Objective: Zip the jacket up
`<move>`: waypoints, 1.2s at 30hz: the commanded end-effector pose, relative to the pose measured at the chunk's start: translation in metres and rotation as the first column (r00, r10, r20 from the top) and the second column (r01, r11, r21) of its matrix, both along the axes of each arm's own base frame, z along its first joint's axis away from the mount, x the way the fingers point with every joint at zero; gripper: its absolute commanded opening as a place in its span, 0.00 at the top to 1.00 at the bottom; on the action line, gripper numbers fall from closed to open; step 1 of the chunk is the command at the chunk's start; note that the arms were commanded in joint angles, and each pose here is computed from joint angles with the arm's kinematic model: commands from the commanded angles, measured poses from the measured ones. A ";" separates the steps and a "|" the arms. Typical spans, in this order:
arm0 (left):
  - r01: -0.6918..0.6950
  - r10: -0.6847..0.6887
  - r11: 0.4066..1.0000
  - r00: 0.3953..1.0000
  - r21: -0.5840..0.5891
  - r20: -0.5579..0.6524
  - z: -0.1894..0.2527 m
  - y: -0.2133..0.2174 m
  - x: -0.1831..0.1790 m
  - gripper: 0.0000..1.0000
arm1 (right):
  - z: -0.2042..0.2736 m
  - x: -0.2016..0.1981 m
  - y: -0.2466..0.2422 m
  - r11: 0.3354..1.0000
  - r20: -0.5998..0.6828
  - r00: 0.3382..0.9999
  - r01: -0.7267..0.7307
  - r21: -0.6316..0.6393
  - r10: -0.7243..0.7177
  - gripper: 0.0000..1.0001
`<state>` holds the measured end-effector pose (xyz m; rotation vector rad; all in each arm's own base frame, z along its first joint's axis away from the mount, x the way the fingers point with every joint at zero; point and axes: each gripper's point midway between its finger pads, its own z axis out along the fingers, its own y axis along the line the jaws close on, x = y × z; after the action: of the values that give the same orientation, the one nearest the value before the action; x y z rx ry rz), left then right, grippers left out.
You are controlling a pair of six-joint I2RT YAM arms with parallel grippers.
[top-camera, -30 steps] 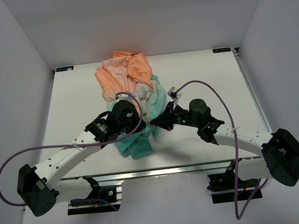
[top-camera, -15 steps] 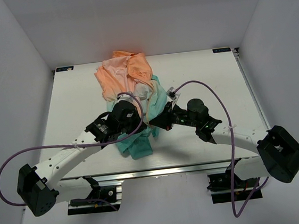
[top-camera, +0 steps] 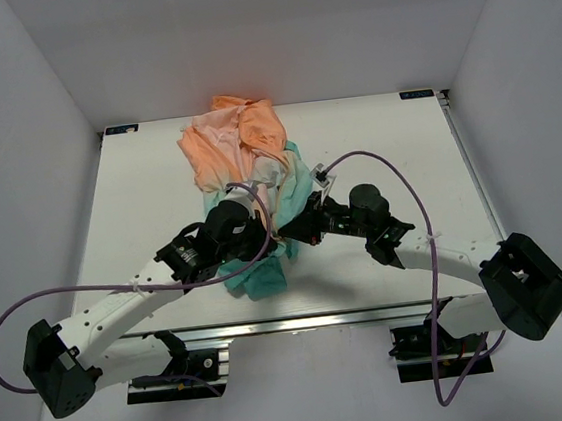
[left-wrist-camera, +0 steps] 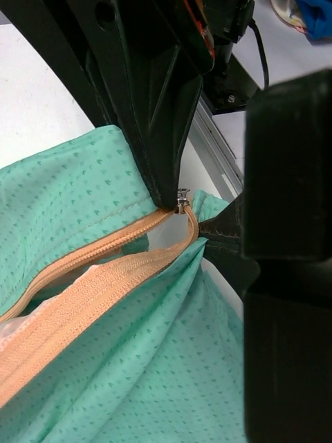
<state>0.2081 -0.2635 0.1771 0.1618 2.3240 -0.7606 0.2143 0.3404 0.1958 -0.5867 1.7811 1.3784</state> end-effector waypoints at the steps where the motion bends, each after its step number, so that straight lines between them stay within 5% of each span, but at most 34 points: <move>1: 0.028 -0.027 0.999 0.999 -0.033 0.028 0.011 -0.003 -0.005 1.00 | 0.031 -0.001 0.009 0.996 0.051 0.998 -0.039 0.074 0.035 1.00; 6: -0.054 0.054 0.998 0.999 -0.021 -0.002 0.009 0.007 -0.004 0.72 | 0.016 -0.008 0.003 0.999 -0.013 1.000 -0.023 0.045 0.024 1.00; 16: -0.121 0.116 0.992 0.988 -0.044 -0.102 -0.014 0.025 -0.024 0.67 | -0.017 -0.044 0.018 0.996 -0.180 0.981 -0.067 0.055 0.076 1.00; 20: -0.178 0.168 0.982 0.977 -0.062 -0.131 -0.016 0.039 -0.033 0.55 | -0.022 -0.042 0.019 0.998 -0.218 0.975 -0.043 0.052 0.054 1.00; 26: -0.215 0.195 0.972 0.962 -0.094 -0.189 -0.029 0.052 -0.051 0.21 | -0.027 -0.041 0.022 0.997 -0.267 0.963 -0.023 0.074 0.042 1.00; 36: -0.131 0.092 0.946 0.985 -0.297 -0.143 -0.036 0.029 -0.055 0.17 | -0.021 -0.046 0.024 0.989 -0.322 0.944 -0.027 0.148 0.074 1.00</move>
<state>0.1472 -0.2142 0.1168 -0.1960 2.4038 -0.9180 0.1691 0.3611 0.1537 -0.3558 2.0076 1.6324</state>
